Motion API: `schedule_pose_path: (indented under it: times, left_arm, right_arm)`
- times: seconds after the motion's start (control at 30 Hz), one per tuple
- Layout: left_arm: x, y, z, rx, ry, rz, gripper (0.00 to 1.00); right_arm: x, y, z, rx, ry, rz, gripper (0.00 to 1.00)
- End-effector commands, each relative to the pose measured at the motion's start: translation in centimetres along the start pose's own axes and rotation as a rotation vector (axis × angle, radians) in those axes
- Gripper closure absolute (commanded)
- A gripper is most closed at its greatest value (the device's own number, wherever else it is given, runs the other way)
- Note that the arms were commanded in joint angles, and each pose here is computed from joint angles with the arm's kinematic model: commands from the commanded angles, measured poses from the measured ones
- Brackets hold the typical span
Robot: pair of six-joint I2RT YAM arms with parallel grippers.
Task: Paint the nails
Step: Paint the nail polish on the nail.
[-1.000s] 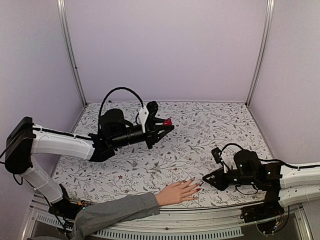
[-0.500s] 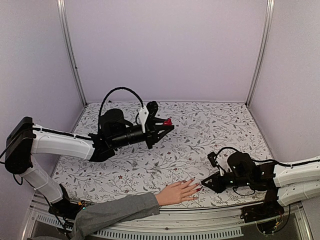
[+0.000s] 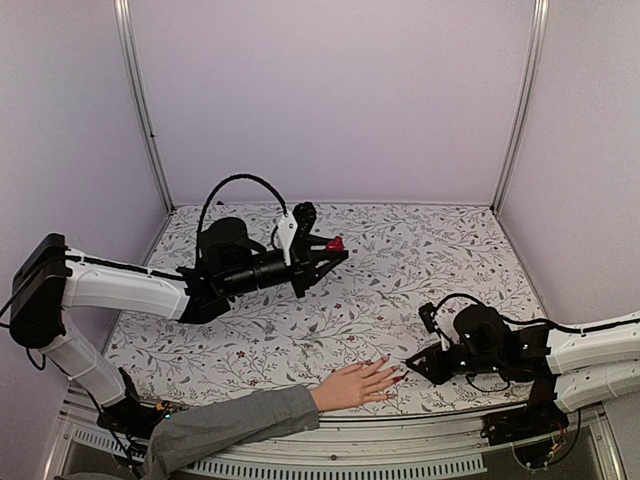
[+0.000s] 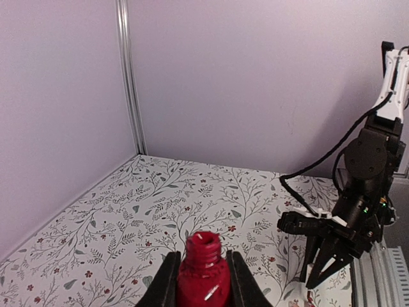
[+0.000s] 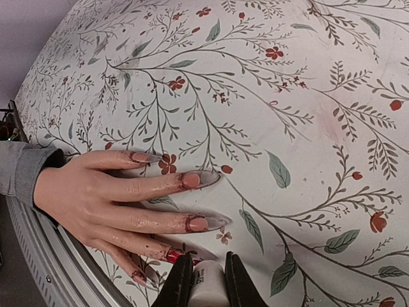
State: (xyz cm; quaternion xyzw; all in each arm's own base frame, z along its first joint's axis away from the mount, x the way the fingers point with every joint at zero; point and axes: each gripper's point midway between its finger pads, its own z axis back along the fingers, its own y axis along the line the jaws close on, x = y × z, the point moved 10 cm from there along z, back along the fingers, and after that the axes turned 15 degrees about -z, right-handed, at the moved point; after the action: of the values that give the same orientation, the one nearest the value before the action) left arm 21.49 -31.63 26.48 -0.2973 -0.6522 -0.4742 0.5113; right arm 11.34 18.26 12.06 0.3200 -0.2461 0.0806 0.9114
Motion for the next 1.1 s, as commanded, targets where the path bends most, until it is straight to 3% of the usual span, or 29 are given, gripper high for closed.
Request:
schedule_pose_path:
  times: [0.0,0.37,0.5,1.07]
  left_arm:
    - [0.2,0.7,0.1,0.034,-0.025,-0.003,1.00]
    - [0.3,0.7,0.0,0.032,-0.029,-0.003,1.00]
    - [0.4,0.7,-0.1,0.032,-0.031,-0.004,1.00]
    - [0.2,0.7,0.1,0.038,-0.027,-0.005,1.00]
  right_arm:
    - [0.6,0.4,0.2,-0.015,-0.031,-0.014,1.00]
    - [1.3,1.6,1.7,0.100,-0.084,0.020,1.00]
    - [1.1,2.1,1.3,0.152,-0.046,0.032,1.00]
    - [0.6,1.3,-0.2,0.058,0.006,0.005,1.00]
